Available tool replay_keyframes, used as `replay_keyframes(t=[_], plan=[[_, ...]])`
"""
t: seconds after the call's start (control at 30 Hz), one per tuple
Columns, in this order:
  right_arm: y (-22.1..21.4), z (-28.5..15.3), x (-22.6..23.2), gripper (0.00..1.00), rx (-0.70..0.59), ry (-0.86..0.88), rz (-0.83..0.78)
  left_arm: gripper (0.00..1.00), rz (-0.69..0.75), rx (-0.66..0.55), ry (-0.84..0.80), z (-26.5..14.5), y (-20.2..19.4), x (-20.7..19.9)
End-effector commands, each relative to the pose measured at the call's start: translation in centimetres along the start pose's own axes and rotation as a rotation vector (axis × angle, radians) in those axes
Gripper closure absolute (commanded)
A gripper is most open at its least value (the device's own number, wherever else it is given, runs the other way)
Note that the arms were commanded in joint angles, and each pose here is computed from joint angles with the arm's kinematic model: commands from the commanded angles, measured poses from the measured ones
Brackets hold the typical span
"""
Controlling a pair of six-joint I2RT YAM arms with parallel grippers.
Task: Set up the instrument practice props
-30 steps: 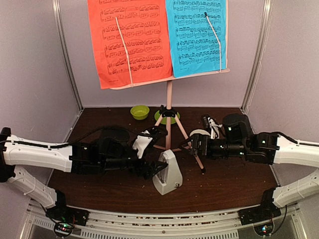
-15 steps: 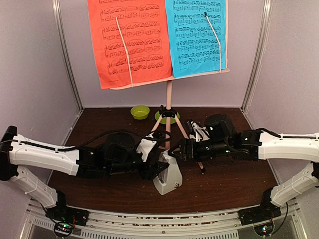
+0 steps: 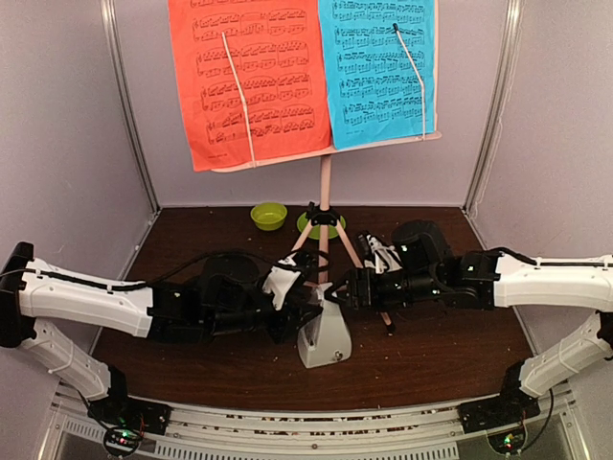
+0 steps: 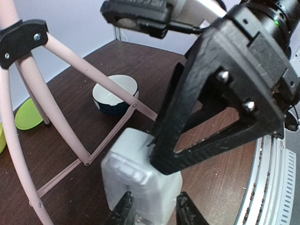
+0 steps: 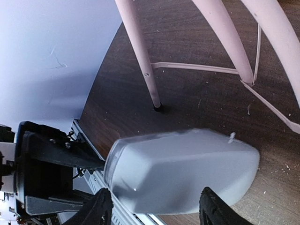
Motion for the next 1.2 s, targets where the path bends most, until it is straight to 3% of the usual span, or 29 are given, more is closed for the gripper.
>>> replay_keyframes(t=[0.0,0.2,0.43,0.63,0.97,1.17], plan=[[-2.2,0.8,-2.2,0.37,0.069,-0.086,-0.004,0.71,0.015,-0.087,-0.059,-0.8,2.4,-0.9],[-3.8,1.1,-4.1,0.38,0.114,-0.153,-0.010,0.83,0.021,-0.087,-0.068,-1.7,1.6,-0.8],[-2.8,0.0,-2.4,0.35,0.059,-0.060,-0.017,0.51,0.054,-0.092,-0.044,-3.2,1.2,0.3],[-0.5,-1.8,-0.1,0.27,-0.029,0.004,-0.013,0.34,0.067,-0.013,-0.082,-2.3,-0.1,1.6],[-0.8,-2.2,-2.6,0.26,-0.096,-0.040,0.101,0.28,0.084,0.049,-0.123,1.5,-2.4,2.3],[-0.1,-3.6,-2.9,0.23,-0.132,-0.030,0.118,0.30,0.043,0.094,-0.264,3.9,-3.4,0.4]])
Point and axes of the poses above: each gripper's point midway between its finger pads, its own z axis out along the fingers, its own x axis along the line the jaws close on, y = z × x, the point moved 5 cm from there along -z, back along the fingers, and after that the axes turned 5 degrees about -z, right-handed, at the moved point
